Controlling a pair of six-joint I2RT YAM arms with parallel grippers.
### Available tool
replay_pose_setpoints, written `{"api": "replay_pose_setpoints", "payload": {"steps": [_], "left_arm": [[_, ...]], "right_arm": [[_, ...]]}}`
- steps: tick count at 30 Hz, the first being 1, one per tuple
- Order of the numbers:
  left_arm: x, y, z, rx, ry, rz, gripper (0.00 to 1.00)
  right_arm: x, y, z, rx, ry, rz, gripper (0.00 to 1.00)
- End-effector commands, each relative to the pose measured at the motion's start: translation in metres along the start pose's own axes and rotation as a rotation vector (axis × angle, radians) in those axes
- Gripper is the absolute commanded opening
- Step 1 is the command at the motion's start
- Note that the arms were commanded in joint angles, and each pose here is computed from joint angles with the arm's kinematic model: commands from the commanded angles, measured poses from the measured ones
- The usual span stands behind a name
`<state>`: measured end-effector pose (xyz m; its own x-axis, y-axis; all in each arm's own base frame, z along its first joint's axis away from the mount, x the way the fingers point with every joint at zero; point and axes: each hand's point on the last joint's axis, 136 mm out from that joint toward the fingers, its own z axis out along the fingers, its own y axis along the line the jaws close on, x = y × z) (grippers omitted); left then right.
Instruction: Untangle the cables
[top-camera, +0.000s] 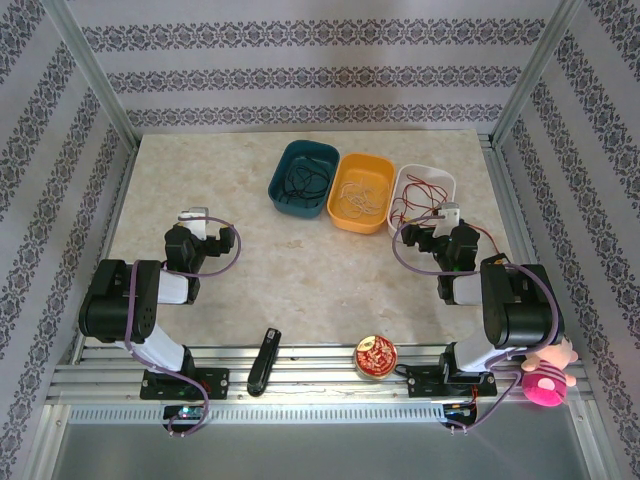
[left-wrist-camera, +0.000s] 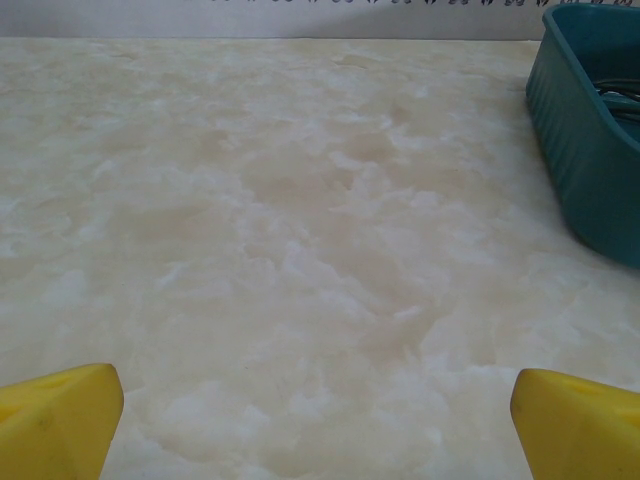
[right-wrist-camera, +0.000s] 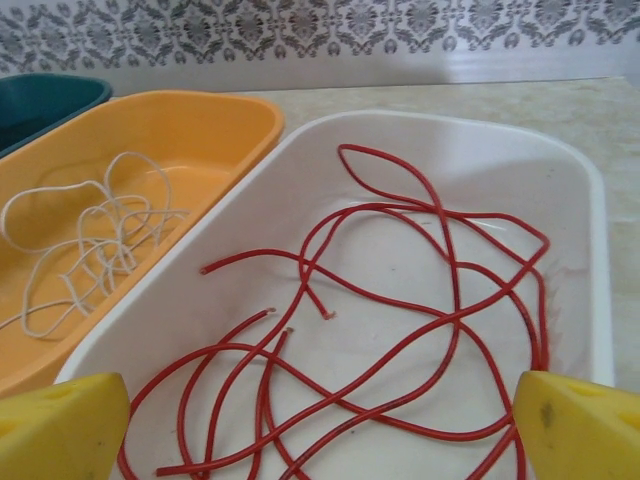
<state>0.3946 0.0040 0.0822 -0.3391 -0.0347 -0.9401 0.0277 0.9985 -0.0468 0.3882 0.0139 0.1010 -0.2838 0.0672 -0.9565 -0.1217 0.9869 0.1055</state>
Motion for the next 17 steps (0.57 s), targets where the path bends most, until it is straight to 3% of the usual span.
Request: {"api": "replay_pose_setpoints", "payload": {"steps": [1,17], "left_arm": [[-0.0063,0.0009,0.0016,0.007,-0.011,0.003,0.99],[-0.0065,-0.0041,0.0021,0.037,-0.009,0.014,0.99]], "right_arm": [[-0.0068,-0.0174,-0.002,0.1,-0.036,0.026,0.98],[-0.007,-0.018,-0.0022,0.105,-0.037,0.029,0.98]]}}
